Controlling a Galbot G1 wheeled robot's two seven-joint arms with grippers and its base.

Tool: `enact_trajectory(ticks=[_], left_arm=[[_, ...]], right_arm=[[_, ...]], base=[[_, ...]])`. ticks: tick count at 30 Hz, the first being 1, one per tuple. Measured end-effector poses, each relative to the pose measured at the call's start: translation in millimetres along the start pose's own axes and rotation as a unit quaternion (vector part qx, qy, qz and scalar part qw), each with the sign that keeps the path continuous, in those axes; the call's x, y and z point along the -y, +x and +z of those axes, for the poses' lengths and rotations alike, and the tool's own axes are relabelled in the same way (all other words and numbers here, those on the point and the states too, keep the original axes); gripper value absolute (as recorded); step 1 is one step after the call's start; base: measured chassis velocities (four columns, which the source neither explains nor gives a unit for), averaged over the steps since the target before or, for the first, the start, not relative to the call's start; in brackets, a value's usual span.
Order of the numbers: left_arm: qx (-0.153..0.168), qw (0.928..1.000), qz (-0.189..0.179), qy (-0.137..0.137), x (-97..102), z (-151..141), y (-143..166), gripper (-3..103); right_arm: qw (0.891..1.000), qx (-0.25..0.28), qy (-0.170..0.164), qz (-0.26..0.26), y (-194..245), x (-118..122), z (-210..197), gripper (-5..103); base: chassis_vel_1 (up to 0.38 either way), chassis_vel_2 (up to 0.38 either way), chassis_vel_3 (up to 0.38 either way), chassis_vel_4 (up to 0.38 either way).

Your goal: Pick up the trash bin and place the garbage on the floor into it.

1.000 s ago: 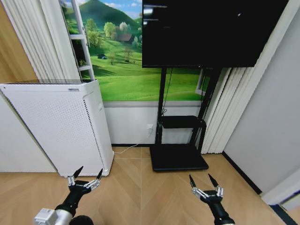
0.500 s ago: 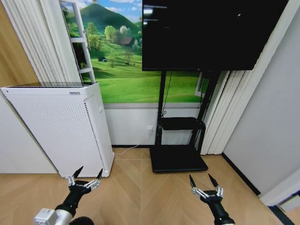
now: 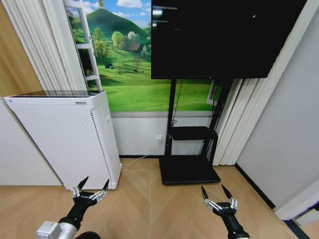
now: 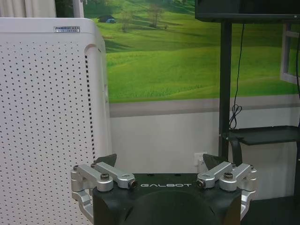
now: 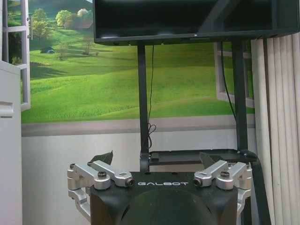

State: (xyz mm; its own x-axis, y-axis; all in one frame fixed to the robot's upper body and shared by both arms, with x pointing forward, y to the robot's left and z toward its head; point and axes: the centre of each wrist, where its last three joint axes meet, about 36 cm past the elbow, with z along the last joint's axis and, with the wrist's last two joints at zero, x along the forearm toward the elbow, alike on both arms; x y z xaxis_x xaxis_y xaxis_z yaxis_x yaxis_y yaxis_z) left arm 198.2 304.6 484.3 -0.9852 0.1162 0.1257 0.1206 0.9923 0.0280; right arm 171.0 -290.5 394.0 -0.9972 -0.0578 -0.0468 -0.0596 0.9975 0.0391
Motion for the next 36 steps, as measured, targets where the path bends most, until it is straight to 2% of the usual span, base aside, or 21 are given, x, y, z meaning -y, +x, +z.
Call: enact_trajectory(ticks=[36], left_arm=[[0.0,1.0,0.0,0.0,0.0,0.0,0.0,100]], right_arm=[[1.0,0.0,0.0,0.0,0.0,0.0,0.0,100]], base=[[0.0,0.0,0.0,0.0]])
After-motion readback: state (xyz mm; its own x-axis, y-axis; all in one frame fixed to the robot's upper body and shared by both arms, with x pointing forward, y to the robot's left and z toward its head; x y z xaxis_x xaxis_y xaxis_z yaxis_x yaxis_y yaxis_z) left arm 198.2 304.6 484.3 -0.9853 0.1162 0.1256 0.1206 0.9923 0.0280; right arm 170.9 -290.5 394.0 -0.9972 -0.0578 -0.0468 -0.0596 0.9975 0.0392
